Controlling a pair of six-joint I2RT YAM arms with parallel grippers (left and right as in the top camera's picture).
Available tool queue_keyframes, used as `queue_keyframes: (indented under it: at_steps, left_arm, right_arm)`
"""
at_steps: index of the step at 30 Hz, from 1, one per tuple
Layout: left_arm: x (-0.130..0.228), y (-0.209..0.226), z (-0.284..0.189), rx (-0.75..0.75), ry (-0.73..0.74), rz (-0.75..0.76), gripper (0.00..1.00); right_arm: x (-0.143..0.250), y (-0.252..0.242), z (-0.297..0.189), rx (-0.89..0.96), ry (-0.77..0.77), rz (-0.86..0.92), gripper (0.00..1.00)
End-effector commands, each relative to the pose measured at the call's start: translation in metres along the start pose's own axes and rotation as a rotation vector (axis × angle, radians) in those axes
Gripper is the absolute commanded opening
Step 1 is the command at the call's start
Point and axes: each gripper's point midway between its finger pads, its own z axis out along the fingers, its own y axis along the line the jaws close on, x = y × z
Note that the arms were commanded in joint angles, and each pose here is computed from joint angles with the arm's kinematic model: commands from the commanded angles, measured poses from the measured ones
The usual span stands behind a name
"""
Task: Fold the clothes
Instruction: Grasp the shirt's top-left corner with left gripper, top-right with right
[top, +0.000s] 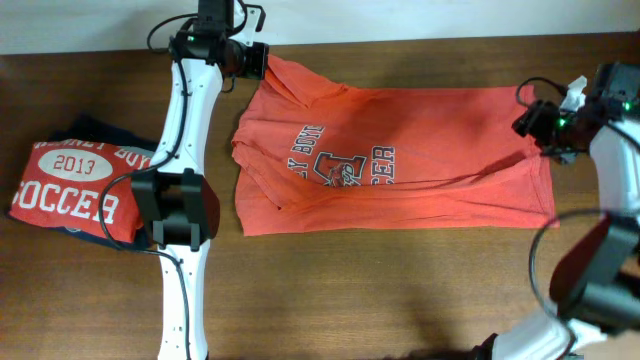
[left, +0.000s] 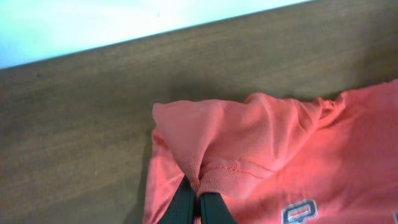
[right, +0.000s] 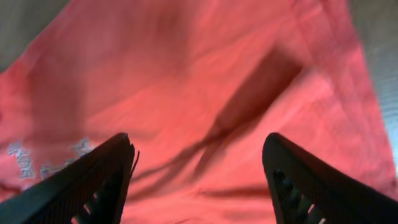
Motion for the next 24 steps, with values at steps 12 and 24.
queue_keyframes:
  at_steps: [12, 24]
  left_arm:
    - [0.003, -0.013, -0.019, 0.008, 0.043, 0.021, 0.00]
    - [0.004, -0.031, -0.016, 0.025, 0.050, 0.044, 0.00]
  right_arm:
    - [-0.119, -0.033, 0.066, 0.013, -0.169, -0.036, 0.70]
    - [-0.131, -0.012, 0.142, 0.022, -0.260, -0.097, 0.67]
